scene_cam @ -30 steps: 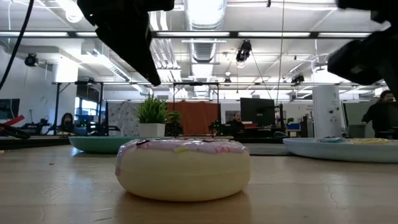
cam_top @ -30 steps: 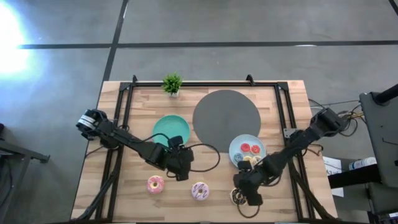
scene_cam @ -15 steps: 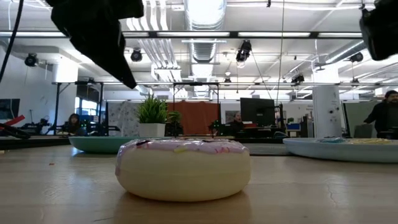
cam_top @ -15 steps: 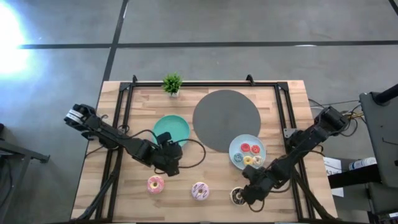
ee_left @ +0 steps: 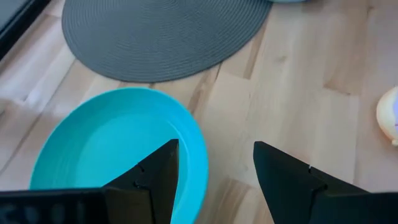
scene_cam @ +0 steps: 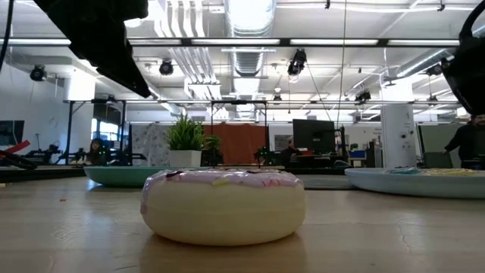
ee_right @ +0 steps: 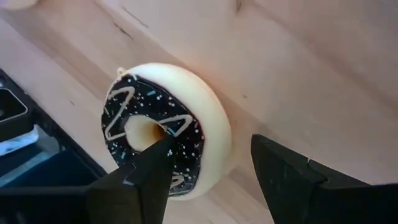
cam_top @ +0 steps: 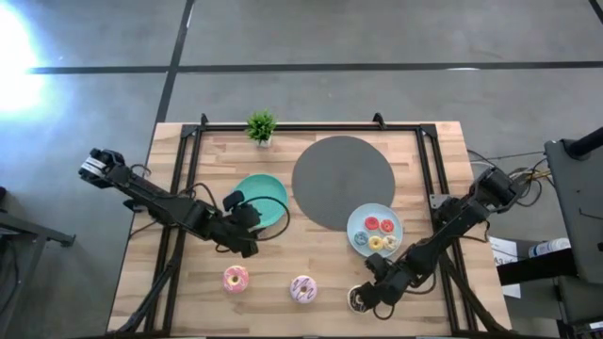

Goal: Pick & Place donuts
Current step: Put the big black donut on the blue plate

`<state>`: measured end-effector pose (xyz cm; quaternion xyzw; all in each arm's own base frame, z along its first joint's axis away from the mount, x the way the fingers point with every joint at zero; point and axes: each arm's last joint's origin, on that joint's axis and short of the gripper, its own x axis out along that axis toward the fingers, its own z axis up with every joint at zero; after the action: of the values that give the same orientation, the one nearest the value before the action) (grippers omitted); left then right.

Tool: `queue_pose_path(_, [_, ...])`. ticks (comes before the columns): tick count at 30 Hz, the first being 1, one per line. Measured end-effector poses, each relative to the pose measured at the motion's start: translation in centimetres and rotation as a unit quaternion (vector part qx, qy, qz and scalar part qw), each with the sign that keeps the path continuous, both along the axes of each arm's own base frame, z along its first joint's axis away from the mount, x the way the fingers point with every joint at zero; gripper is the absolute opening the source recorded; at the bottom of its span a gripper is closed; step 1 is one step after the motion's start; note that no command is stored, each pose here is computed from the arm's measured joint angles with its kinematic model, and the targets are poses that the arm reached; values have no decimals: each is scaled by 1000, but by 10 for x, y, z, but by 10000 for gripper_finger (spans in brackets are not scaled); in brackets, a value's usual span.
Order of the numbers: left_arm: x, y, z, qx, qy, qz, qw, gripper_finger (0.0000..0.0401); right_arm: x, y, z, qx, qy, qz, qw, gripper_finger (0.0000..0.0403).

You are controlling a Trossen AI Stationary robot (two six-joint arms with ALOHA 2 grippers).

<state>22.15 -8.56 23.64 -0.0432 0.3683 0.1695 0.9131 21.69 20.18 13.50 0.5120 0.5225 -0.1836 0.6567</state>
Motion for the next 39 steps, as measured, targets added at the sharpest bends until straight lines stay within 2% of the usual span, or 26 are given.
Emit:
queue_pose_path(9, [-9,4,-1,7,7,0,1000,181,9,4,-9,24,-7,-16,1000,193])
queue_pose_path(12, [-10,5,-1,10,12,-1,1000,181,9,3,-6,22,-19,-18,999,159])
queue_pose_path(15, [-12,6,-2,16,22,-2,1000,181,15,0,3,14,-70,-10,997,107])
queue_pose_path(18, [-15,7,-4,22,34,-2,999,181,23,-6,17,14,-119,-31,992,55])
queue_pose_path(22, [-20,9,-5,23,36,-4,999,181,33,-28,27,-14,-145,-85,986,17])
queue_pose_path(27, [-26,10,4,22,17,-17,999,181,62,-78,34,-39,-170,-128,976,28])
queue_pose_path(30, [-26,9,11,32,-1,-58,998,181,84,-113,40,-22,-210,-130,969,34])
queue_pose_path(32, [-24,6,14,57,-6,-113,992,181,95,-137,43,-7,-226,-123,966,33])
queue_pose_path(35, [-20,4,15,137,6,-186,973,181,108,-169,43,21,-227,-114,967,33])
queue_pose_path(39, [-13,6,14,255,28,-208,944,181,119,-204,46,64,-229,-111,965,33])
